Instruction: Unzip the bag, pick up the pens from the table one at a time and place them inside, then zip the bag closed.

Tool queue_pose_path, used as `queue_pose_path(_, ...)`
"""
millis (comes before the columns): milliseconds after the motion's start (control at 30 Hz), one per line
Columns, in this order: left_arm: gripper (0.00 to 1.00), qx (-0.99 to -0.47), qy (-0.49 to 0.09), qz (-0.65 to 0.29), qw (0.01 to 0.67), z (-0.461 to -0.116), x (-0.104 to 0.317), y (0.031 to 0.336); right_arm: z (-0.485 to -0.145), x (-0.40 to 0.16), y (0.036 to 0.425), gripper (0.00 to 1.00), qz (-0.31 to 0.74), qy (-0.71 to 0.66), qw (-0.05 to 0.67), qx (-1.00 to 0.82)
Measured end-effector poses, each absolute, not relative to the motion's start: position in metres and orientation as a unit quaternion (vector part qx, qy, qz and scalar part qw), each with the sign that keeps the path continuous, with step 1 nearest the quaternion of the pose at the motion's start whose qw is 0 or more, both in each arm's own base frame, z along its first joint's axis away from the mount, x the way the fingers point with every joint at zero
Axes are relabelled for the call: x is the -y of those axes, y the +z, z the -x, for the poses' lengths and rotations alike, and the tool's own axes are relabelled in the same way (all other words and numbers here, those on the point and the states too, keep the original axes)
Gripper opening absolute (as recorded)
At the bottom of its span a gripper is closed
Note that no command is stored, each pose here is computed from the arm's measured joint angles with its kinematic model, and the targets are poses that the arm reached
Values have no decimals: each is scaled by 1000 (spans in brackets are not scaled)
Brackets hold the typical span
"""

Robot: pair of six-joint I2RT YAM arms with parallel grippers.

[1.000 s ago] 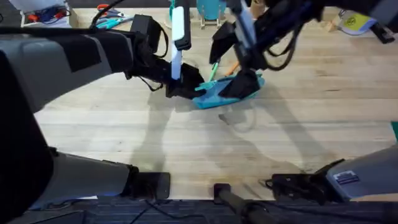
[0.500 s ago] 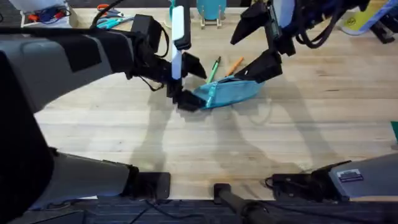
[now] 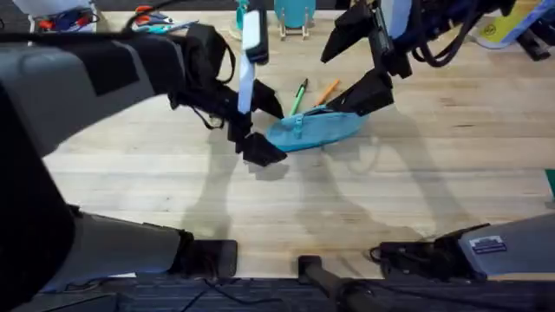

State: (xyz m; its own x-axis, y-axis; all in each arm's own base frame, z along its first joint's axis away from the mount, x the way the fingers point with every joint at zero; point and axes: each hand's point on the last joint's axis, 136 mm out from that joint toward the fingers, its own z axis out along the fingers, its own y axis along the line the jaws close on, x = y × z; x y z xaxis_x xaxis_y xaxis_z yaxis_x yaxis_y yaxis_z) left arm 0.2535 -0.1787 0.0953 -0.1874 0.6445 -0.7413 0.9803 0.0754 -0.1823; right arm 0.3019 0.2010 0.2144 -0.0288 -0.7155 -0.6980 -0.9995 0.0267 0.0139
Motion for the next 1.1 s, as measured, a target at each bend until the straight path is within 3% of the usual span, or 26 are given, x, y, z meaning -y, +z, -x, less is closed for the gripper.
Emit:
queue_pose_path(200, 997, -703, -304, -605, 219, -266, 169, 132, -302, -201, 214, 997, 644, 267, 265, -666)
queue_pose_path(500, 997, -701, -235, -617, 268, -269, 160, 188, -300, -200, 213, 997, 644, 267, 259, -669)
queue_pose_path(767, 997, -758, -178, -552, 298, -247, 140, 232, -300, -200, 213, 997, 644, 267, 260, -669)
queue_pose_path(1100, 997, -836, -161, -441, 286, -211, 117, 250, -300, -199, 216, 997, 645, 264, 263, -667)
